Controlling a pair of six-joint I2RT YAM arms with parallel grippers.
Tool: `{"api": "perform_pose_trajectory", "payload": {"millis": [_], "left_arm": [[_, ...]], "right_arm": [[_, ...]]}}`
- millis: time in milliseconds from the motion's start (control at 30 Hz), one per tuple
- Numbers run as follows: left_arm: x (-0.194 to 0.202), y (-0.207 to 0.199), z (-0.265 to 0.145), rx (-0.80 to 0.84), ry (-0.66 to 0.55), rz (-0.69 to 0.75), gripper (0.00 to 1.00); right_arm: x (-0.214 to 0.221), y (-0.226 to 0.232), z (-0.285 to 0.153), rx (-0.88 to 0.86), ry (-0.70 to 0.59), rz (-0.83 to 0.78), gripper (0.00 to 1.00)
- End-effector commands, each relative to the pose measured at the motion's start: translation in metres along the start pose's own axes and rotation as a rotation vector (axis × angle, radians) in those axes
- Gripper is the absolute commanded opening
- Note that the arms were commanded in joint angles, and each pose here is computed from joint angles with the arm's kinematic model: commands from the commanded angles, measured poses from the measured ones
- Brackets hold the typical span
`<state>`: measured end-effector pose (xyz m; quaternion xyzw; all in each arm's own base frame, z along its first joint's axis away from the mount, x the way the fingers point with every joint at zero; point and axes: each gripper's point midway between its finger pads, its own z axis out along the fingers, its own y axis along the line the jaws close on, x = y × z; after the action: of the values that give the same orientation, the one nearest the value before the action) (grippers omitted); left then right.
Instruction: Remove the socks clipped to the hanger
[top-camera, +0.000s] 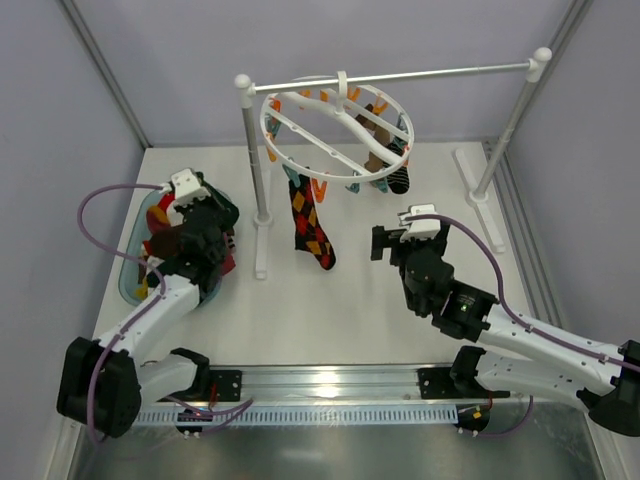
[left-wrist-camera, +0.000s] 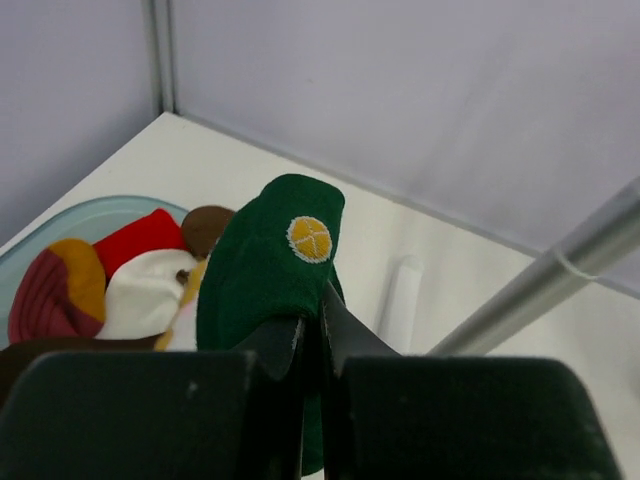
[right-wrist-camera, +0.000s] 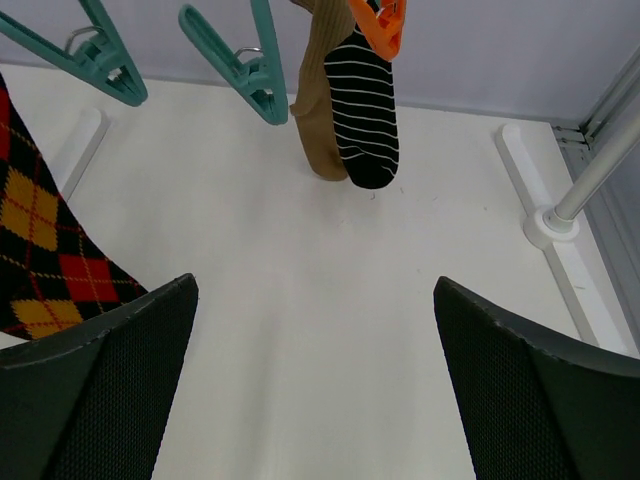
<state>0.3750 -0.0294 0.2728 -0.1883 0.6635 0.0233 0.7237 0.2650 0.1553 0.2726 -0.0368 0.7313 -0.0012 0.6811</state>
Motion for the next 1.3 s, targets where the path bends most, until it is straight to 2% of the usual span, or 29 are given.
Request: {"api": "perform_pose_trajectory", "payload": {"millis": [0,33,167,400,633,667,733,800,833,867,933,1267], "left_arm": [[0.027,0.027,0.012,-0.163,0.009,-0.011,0.00],[0.047,0.039,0.018,-0.206,0.034,-0.006,0.00],[0.067,0.064,0.031,-0.256,0.058,-0.106,0.00],[0.059,0.098,0.013,-0.353,-0.039,-0.210,0.00],[0.065,0.116,0.002,-0.417,-0.064,-0.237,0.01],[0.067,0.116,0.002,-0.420,-0.055,-0.232,0.09],[0.071,0.115,0.004,-0.419,-0.043,-0.226,0.12],[0.072,0.112,0.006,-0.406,-0.034,-0.224,0.31],[0.074,0.111,0.006,-0.401,-0.026,-0.221,0.47],[0.075,0.110,0.006,-0.397,-0.024,-0.225,0.80],[0.077,0.111,0.005,-0.396,-0.015,-0.225,0.99],[0.073,0.098,-0.004,-0.318,-0.001,-0.246,1.00]], "right_arm": [[-0.010,-0.001,0.000,-0.016,-0.033,0.074,1.00],[-0.007,-0.001,0.000,-0.017,-0.029,0.071,1.00],[-0.006,-0.002,0.001,-0.014,-0.026,0.071,1.00],[-0.001,-0.002,0.004,-0.009,-0.018,0.068,1.00],[0.001,-0.004,0.003,-0.003,-0.015,0.068,1.00],[0.001,-0.004,0.003,-0.003,-0.016,0.070,1.00],[0.001,-0.005,0.003,-0.003,-0.017,0.070,1.00],[0.001,-0.005,0.003,-0.001,-0.017,0.072,1.00],[0.002,-0.004,0.003,-0.003,-0.015,0.071,1.00],[0.003,-0.005,0.003,-0.003,-0.014,0.068,1.00],[0.002,-0.005,0.003,-0.001,-0.014,0.068,1.00],[0.004,-0.002,0.005,-0.002,-0.006,0.060,1.00]]}}
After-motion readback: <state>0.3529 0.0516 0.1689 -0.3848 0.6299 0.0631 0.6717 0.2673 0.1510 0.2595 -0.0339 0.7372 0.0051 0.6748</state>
